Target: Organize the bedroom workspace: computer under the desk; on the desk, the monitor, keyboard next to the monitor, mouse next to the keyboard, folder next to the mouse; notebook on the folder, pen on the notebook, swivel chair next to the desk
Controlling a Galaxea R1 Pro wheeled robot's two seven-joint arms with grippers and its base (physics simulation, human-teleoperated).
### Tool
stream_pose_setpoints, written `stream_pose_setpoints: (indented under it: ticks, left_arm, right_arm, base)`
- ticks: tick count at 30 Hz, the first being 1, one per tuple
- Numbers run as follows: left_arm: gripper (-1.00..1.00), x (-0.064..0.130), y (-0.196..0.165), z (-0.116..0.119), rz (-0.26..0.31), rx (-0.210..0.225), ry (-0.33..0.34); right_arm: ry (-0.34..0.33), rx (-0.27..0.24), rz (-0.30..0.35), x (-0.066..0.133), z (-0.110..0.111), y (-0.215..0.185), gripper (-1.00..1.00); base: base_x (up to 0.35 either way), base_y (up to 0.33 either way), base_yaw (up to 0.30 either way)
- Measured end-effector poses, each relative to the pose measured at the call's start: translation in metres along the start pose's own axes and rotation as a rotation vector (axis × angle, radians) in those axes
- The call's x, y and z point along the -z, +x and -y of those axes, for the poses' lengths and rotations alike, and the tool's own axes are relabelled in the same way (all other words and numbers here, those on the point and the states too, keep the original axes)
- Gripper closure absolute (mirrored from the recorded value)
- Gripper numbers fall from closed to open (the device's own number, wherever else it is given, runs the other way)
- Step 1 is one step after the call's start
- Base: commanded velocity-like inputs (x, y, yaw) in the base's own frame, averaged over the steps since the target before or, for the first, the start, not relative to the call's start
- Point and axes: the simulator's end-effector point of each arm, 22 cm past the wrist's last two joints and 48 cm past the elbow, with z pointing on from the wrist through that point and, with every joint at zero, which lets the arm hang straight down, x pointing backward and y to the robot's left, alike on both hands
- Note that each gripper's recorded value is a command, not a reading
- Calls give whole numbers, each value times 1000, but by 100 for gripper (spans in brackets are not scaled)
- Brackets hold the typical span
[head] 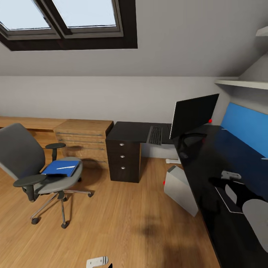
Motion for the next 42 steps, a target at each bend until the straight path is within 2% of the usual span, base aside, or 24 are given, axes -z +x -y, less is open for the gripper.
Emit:
stream_pose_setpoints:
  ticks: [10, 12, 15, 29, 42]
  left_arm:
    - [-100, 0, 0, -1, 0, 1, -1]
    - [-100, 0, 1, -1, -1, 1, -1]
    - [-100, 0, 3, -2, -6, 1, -3]
    - [-100, 0, 6, -3, -11, 2, -5]
    - [-100, 0, 6, -4, -11, 0, -7]
  right_arm:
    - [-14, -40, -9, 0, -4, 5, -100]
    - [-19, -68, -5, 0, -5, 4, -100]
    - [-20, -78, -3, 0, -4, 3, -100]
    - [-20, -84, 1, 0, -4, 2, -100]
    - [-24, -84, 5, -1, -7, 2, -100]
  base:
    - [0, 0, 0]
    - [0, -37, 0]
    - [0, -147, 0]
    - [0, -307, 0]
    - [0, -48, 0]
